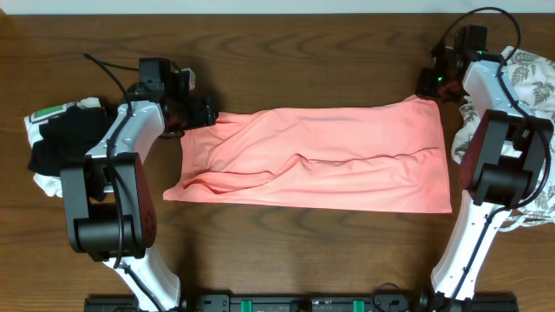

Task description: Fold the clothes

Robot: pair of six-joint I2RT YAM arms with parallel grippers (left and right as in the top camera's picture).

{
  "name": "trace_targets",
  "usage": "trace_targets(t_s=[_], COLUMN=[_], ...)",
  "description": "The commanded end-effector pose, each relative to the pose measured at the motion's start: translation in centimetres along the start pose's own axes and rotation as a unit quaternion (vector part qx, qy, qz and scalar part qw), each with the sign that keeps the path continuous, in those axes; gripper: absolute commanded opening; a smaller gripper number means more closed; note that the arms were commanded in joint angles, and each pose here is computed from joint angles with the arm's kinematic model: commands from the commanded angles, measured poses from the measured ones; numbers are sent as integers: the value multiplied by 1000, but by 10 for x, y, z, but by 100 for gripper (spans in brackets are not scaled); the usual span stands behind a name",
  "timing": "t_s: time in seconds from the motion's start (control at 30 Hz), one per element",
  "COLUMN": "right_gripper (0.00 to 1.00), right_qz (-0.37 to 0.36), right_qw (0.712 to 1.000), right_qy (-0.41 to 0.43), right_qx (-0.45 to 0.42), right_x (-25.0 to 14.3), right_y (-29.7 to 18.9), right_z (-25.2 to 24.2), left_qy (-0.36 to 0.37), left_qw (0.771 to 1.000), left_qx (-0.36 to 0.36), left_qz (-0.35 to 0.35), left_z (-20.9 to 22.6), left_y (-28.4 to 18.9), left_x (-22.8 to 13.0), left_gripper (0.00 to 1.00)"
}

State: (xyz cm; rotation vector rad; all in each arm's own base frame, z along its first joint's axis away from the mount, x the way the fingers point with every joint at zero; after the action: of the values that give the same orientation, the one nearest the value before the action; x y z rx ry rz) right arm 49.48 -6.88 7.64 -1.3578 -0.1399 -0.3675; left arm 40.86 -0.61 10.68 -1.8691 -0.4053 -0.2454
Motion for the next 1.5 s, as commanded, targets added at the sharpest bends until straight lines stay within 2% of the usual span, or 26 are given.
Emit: trace_targets(t_s=[0.0,0.13,0.5,0.73,0.97,1.1,1.27,1.37,1.47], right_gripper=[13,1,1,1,1,1,1,1,1], right_qz=[16,18,23,26,26,28,28,30,30], right_qw=[1000,1000,1000,1000,1000,1000,1000,999,999], right_qy=[1,1,10,9,9,9,8,9,9], right_qx=[-4,-4,-5,-8,-7,-11,-11,-11,-11], right_x=[-8,-8,-10,-11,-11,-12,-12,-12,-12], right_y=[8,8,8,8,8,8,8,8,8], right_z=[3,3,3,4,4,4,4,4,4], left_qy=[11,11,17,17,13,10,11,11,11], left_qw=[1000,1000,1000,999,999,999,999,999,999], left_qx=[-7,-7,-7,36,37,37,35,35,36], left_qz=[-4,-4,-24,-33,-19,-6,-9,-10,-10], left_z=[-2,-2,-3,6,12,16,16,16,16], left_y=[0,0,0,2,20,29,30,30,30], left_x=[5,5,12,13,9,4,5,5,5], left_gripper=[77,77,77,78,75,63,52,31,21])
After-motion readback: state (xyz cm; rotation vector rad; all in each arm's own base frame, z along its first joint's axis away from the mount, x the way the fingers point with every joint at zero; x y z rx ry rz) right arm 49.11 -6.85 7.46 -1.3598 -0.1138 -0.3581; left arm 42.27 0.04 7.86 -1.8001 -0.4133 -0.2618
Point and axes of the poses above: each gripper's point midway between its finger pads, its own y axis out along the fingers, its own z axis along the line the jaws close on, x = y × z, the point moved 8 cm from there along -y, back along the fingers
